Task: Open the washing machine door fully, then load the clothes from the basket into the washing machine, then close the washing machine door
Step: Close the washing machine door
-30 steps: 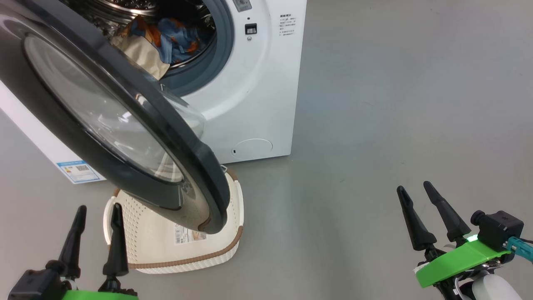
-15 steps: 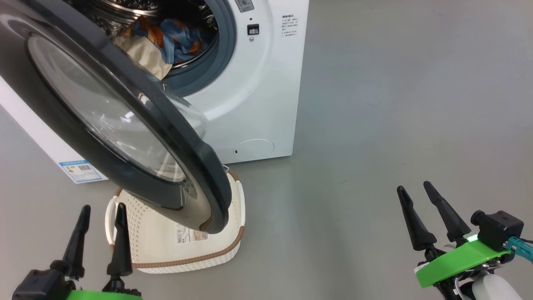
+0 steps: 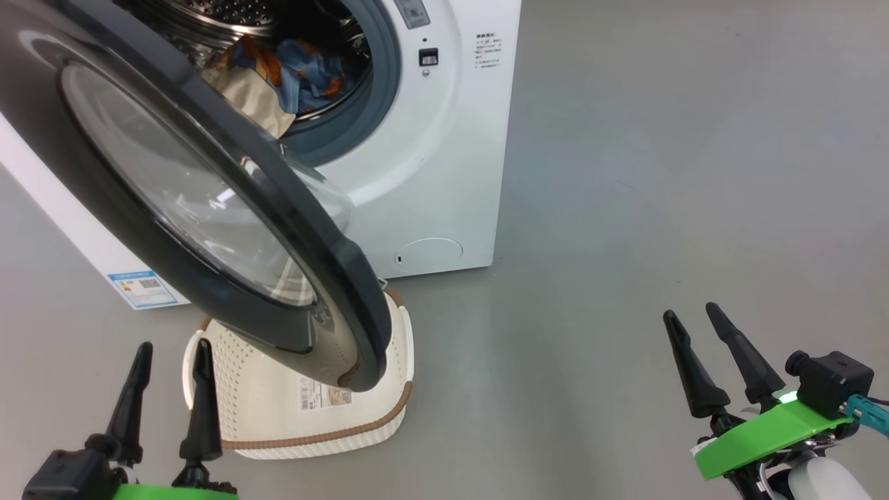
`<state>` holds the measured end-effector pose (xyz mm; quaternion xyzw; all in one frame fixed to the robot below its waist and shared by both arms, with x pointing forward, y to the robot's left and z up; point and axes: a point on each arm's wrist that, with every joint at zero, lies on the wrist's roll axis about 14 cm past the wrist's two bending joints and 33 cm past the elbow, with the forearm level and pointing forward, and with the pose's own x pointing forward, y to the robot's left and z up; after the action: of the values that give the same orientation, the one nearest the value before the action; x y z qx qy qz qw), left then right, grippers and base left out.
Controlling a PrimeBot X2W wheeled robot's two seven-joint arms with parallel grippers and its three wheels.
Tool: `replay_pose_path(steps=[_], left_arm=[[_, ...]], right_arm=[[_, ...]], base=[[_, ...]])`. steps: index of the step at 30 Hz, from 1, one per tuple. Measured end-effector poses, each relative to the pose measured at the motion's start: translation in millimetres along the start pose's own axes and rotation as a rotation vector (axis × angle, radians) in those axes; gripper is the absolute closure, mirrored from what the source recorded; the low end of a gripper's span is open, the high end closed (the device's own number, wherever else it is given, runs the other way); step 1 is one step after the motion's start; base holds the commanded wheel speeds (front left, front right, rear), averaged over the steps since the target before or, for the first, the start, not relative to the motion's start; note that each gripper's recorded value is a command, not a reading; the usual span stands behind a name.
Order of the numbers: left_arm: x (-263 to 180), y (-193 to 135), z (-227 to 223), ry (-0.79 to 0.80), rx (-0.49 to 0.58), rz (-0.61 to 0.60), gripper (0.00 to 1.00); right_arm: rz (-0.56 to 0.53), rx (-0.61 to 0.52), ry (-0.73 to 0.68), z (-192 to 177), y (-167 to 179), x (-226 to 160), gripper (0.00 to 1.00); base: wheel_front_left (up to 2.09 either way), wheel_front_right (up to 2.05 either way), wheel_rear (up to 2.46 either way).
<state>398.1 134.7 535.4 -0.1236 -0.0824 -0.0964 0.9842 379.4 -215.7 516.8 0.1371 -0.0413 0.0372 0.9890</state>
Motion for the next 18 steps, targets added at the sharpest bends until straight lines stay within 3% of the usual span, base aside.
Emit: replay_pose_path(steps=[1,2,3,13,18], left_arm=[[-0.5,0.5,0.1,0.000,0.000,0.002,0.00],[-1.1,0.9,0.1,0.001,-0.001,0.003,0.00],[-1.8,1.4,0.0,0.001,-0.002,0.005,0.00],[-15.1,17.1,6.9,-0.011,-0.003,0.060,0.00],[-25.3,29.4,13.4,-0.024,0.007,0.102,0.00]], right_arm=[[0.002,0.000,0.000,0.0,0.5,0.4,0.50],[0.004,0.000,0.000,0.1,1.1,0.9,0.64],[0.008,-0.002,0.001,0.0,1.7,1.4,1.00],[0.071,-0.004,0.001,0.3,17.6,15.3,1.00],[0.149,-0.003,-0.066,22.6,40.9,38.0,1.00]], base=[[0.00,0.00,0.00],[0.00,0.00,0.00],[0.00,0.00,0.00],[0.00,0.00,0.00],[0.00,0.00,0.00]])
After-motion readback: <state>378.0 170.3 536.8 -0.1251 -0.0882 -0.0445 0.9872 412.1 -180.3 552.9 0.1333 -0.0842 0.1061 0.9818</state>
